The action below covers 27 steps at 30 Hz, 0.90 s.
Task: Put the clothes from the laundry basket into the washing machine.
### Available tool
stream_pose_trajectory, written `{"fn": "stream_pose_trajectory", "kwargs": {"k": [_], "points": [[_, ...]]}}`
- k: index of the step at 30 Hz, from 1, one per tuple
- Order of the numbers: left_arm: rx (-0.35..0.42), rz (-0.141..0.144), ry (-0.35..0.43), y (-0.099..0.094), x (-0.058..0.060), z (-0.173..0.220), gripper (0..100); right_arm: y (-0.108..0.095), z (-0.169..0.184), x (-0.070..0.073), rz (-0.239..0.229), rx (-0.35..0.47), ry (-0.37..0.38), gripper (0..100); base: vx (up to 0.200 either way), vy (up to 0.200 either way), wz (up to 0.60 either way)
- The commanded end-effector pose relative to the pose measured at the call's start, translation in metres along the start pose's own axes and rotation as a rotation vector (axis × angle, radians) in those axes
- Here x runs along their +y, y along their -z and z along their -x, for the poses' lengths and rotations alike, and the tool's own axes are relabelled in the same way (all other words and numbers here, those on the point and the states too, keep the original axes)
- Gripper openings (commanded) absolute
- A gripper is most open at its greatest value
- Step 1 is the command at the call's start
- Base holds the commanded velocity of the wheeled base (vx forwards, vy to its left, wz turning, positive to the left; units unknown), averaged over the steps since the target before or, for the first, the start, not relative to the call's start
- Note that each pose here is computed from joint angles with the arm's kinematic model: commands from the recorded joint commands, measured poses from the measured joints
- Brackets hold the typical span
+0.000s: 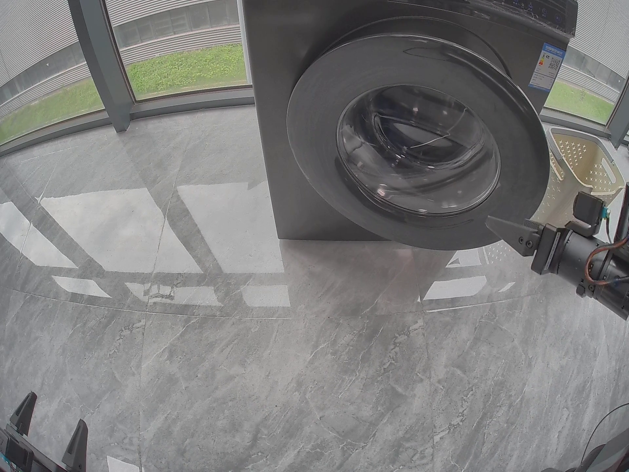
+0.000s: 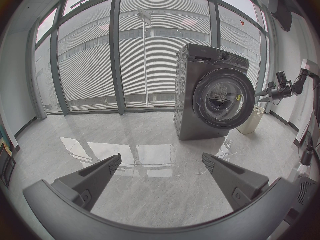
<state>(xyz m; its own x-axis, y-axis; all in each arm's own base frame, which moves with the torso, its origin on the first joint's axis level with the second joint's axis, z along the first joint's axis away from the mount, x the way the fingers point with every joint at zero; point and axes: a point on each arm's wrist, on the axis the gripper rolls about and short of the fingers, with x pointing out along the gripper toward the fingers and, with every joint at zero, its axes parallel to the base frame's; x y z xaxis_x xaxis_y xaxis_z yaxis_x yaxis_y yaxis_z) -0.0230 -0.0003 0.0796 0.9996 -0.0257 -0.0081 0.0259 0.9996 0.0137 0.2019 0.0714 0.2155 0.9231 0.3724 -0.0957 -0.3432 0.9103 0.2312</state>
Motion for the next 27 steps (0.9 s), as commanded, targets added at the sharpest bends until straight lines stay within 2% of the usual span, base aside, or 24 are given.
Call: {"fn": "stream_pose_trajectory", "kwargs": {"k": [1,5,8,11,15,23,27], "points": [[0.009,0.0,0.0,0.004,0.0,-0.001,100,0.0,-0.018,-0.002,0.0,0.007,0.02,100,0.0,-0.2,0.0],[0.009,0.0,0.0,0.004,0.0,-0.001,100,-0.009,-0.025,-0.002,0.0,-0.026,0.019,100,0.0,-0.2,0.0],[0.009,-0.001,0.0,0.004,0.0,-0.001,100,-0.02,-0.035,-0.007,-0.001,-0.059,0.044,100,0.0,-0.2,0.0],[0.006,-0.001,0.0,0.004,0.0,-0.001,100,-0.026,-0.042,-0.01,-0.002,-0.075,0.061,100,0.0,0.0,0.0],[0.004,0.002,-0.003,0.004,0.0,-0.001,100,-0.035,-0.061,-0.024,-0.005,-0.098,0.099,100,0.0,0.0,0.0],[0.003,0.006,-0.012,0.004,0.0,-0.001,100,-0.035,-0.081,-0.043,0.0,-0.166,0.136,100,0.0,0.0,0.0],[0.003,0.006,-0.012,0.004,0.0,-0.001,100,-0.038,-0.085,-0.047,0.003,-0.203,0.146,100,0.2,0.0,0.0]]}}
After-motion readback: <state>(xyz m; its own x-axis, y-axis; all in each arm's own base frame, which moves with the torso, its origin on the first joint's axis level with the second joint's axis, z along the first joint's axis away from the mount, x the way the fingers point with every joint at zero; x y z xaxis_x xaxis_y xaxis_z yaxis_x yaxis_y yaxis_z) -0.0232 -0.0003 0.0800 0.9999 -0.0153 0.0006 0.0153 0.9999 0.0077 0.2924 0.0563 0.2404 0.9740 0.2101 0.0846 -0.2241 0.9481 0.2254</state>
